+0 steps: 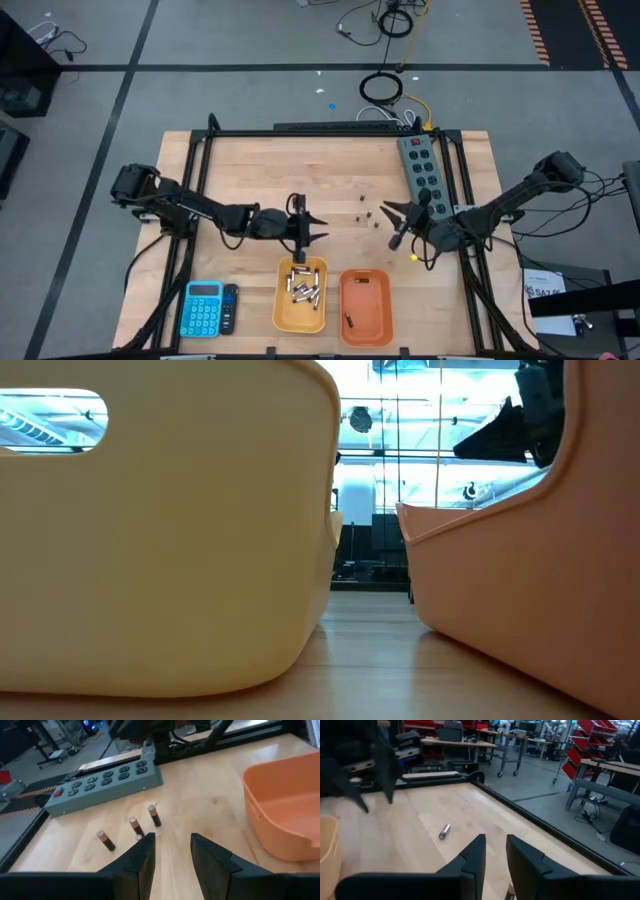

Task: Sort batteries
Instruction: Put the black battery into the orange bin

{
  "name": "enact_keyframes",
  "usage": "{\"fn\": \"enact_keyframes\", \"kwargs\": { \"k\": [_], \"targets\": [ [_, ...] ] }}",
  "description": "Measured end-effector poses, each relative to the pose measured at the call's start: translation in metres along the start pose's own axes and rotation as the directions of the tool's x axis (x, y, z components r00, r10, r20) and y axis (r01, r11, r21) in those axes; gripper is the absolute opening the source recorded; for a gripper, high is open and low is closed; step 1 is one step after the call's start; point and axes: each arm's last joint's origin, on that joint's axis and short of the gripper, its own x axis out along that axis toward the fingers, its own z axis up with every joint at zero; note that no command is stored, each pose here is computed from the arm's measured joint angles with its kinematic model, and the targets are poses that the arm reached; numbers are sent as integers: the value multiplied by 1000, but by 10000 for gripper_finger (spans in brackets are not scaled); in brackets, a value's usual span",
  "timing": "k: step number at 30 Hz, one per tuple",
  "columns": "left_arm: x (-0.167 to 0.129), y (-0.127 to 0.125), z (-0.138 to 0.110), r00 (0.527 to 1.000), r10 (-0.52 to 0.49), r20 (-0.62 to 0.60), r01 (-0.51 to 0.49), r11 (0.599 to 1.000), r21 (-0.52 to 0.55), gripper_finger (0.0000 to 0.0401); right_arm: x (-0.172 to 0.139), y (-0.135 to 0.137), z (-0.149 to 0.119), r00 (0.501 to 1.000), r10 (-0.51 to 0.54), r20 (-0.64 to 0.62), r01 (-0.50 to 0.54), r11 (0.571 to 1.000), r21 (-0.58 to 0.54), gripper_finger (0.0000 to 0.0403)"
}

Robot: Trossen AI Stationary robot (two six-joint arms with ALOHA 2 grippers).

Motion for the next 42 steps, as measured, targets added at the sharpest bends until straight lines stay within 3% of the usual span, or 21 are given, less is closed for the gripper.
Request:
{"fn": "enact_keyframes", "kwargs": {
  "k": [4, 8, 16, 21, 28, 35, 42],
  "targets": [
    [2, 1, -3, 999, 28, -18, -27, 999, 44, 134, 2, -1, 0, 1000, -18, 1, 18, 999, -38, 49],
    [3, 5, -3, 999, 43, -20, -42, 998, 50, 134, 4, -1, -5, 994, -111, 8, 111, 991, -75, 47],
    [-3, -8, -16, 1000, 12, -10, -12, 1000, 16, 134, 4, 8, -26, 996, -31, -89, 29, 999, -20, 80],
    [-16, -22, -36, 996, 81, -29, -81, 997, 1, 134, -6, 17, -34, 996, -11, -85, 9, 1000, -19, 106],
    [-32, -33, -35, 995, 103, -13, -103, 995, -7, 134, -8, 9, -58, 979, -58, -195, 50, 998, -47, 130],
    [-65, -26, -26, 991, 116, 72, -113, 993, -45, 134, -5, 10, -67, 968, -50, -247, 39, 998, -46, 131],
    [-90, -17, -48, 982, 178, 70, -175, 984, -45, 134, 7, 9, -72, 959, -81, -272, 75, 997, -34, 137]
  ]
}}
